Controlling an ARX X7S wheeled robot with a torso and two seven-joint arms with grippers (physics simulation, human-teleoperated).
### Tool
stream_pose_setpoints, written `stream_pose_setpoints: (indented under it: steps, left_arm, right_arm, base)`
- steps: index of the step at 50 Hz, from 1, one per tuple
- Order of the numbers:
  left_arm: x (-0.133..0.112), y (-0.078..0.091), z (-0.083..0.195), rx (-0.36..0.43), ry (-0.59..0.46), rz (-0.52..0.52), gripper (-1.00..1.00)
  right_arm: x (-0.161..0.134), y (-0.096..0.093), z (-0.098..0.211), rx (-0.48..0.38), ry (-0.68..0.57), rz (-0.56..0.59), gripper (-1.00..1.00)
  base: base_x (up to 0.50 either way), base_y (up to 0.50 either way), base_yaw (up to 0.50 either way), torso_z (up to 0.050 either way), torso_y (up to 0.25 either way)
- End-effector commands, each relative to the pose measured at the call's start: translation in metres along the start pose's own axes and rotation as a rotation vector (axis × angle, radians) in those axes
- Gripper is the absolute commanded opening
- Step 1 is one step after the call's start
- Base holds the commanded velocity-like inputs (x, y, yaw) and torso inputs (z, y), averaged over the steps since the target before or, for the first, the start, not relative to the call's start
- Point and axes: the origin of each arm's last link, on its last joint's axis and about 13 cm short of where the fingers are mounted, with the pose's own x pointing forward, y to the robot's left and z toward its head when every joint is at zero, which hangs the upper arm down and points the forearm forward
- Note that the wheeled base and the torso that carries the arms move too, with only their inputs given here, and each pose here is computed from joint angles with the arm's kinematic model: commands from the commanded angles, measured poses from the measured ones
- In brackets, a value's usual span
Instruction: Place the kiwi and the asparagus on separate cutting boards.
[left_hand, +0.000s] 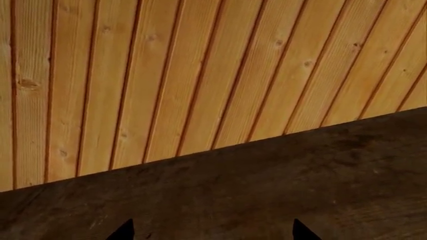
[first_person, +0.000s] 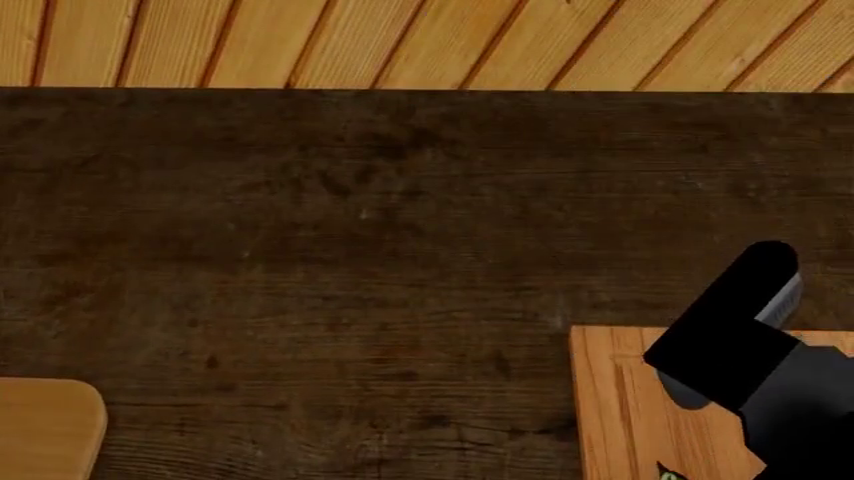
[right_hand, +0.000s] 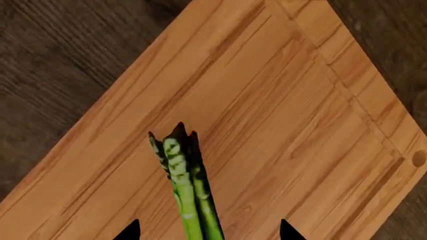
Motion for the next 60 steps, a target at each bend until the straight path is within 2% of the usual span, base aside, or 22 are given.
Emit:
stream_pose_setpoints:
  steps: [1,4,11,16,19,21,23,24,25,29,30,34,36,37,39,41,42,45,48,53,57,60]
  left_arm:
    - [0.002,-0.001,0.003,-0.038,-0.031,-0.016,1.00]
    - [0.001,0.000,0.005,-0.039,-0.037,-0.021,1.00]
    - [-0.002,0.001,0.015,-0.031,-0.054,-0.038,1.00]
    - [-0.004,-0.002,0.017,-0.030,-0.058,-0.060,1.00]
    - [-0.006,0.000,0.023,-0.061,-0.058,-0.079,1.00]
    - [-0.012,0.001,0.030,-0.125,-0.055,-0.142,1.00]
    - [-0.022,0.001,0.040,-0.119,-0.081,-0.216,1.00]
    - [-0.024,0.001,0.043,-0.071,-0.086,-0.190,1.00]
    - [-0.028,-0.001,0.044,-0.061,-0.076,-0.235,1.00]
    - [-0.046,-0.003,0.063,-0.094,-0.103,-0.334,1.00]
    - [-0.051,-0.003,0.069,-0.109,-0.103,-0.359,1.00]
    - [-0.064,-0.001,0.075,-0.111,-0.133,-0.460,1.00]
    - [-0.066,0.002,0.074,-0.146,-0.121,-0.478,1.00]
    - [-0.067,0.004,0.073,-0.149,-0.125,-0.492,1.00]
    - [-0.070,0.008,0.073,-0.212,-0.119,-0.538,1.00]
    - [-0.075,0.012,0.071,-0.219,-0.093,-0.604,1.00]
    - [-0.077,0.014,0.069,-0.195,-0.086,-0.627,1.00]
    - [-0.082,0.017,0.066,-0.215,-0.083,-0.667,1.00]
    - [-0.089,0.013,0.061,-0.213,-0.074,-0.720,1.00]
    - [-0.090,0.009,0.064,-0.227,-0.082,-0.739,1.00]
    - [-0.091,0.005,0.063,-0.200,-0.065,-0.763,1.00]
    - [-0.092,0.001,0.056,-0.177,-0.007,-0.780,1.00]
  right_arm:
    - [-0.008,0.001,0.003,-0.021,-0.018,0.017,1.00]
    - [-0.014,0.001,0.004,-0.010,-0.059,-0.002,1.00]
    - [-0.062,0.007,-0.002,-0.008,-0.187,-0.081,1.00]
    - [-0.079,0.011,0.000,0.104,-0.371,-0.144,1.00]
    - [-0.087,0.016,0.000,0.154,-0.499,-0.154,1.00]
    - [-0.092,0.023,-0.003,0.180,-0.584,-0.163,1.00]
    - [-0.093,0.027,-0.009,0.217,-0.619,-0.186,1.00]
    - [-0.093,0.026,-0.010,0.240,-0.651,-0.187,1.00]
    - [-0.095,0.026,-0.009,0.262,-0.690,-0.193,1.00]
    - [-0.101,0.024,-0.007,0.333,-0.833,-0.213,1.00]
    - [-0.100,0.024,-0.006,0.318,-0.864,-0.229,1.00]
    - [-0.096,0.021,-0.003,0.334,-0.963,-0.277,1.00]
    - [-0.096,0.018,-0.001,0.380,-1.016,-0.274,1.00]
    - [-0.095,0.017,-0.001,0.386,-1.018,-0.283,1.00]
    - [-0.094,0.016,0.001,0.381,-1.027,-0.282,1.00]
    - [-0.092,0.016,0.003,0.374,-1.035,-0.292,1.00]
    - [-0.090,0.017,0.004,0.371,-1.035,-0.290,1.00]
    - [-0.089,0.016,0.006,0.382,-1.052,-0.292,1.00]
    - [-0.093,0.016,0.007,0.385,-1.070,-0.306,1.00]
    - [-0.087,0.016,0.008,0.395,-1.057,-0.299,1.00]
    - [-0.087,0.017,0.007,0.391,-1.053,-0.310,1.00]
    - [-0.086,0.018,0.006,0.396,-1.046,-0.313,1.00]
  base:
    - [0.00,0.00,0.00,0.000,0.000]
    - [0.00,0.00,0.00,0.000,0.000]
    - [0.00,0.00,0.00,0.000,0.000]
    - [0.00,0.00,0.00,0.000,0.000]
    - [0.00,0.00,0.00,0.000,0.000]
    - [0.00,0.00,0.00,0.000,0.000]
    - [0.00,0.00,0.00,0.000,0.000]
    - [0.00,0.00,0.00,0.000,0.000]
    - [0.00,0.00,0.00,0.000,0.000]
    - [0.00,0.00,0.00,0.000,0.000]
    - [0.00,0.00,0.00,0.000,0.000]
    - [0.00,0.00,0.00,0.000,0.000]
    - [0.00,0.00,0.00,0.000,0.000]
    - [0.00,0.00,0.00,0.000,0.000]
    - [0.00,0.00,0.00,0.000,0.000]
    - [0.00,0.00,0.00,0.000,0.000]
    - [0.00,0.00,0.00,0.000,0.000]
    - [0.00,0.00,0.00,0.000,0.000]
    - [0.00,0.00,0.00,0.000,0.000]
    - [0.00,0.00,0.00,0.000,0.000]
    - [0.00,0.00,0.00,0.000,0.000]
    - [0.00,0.00,0.00,0.000,0.000]
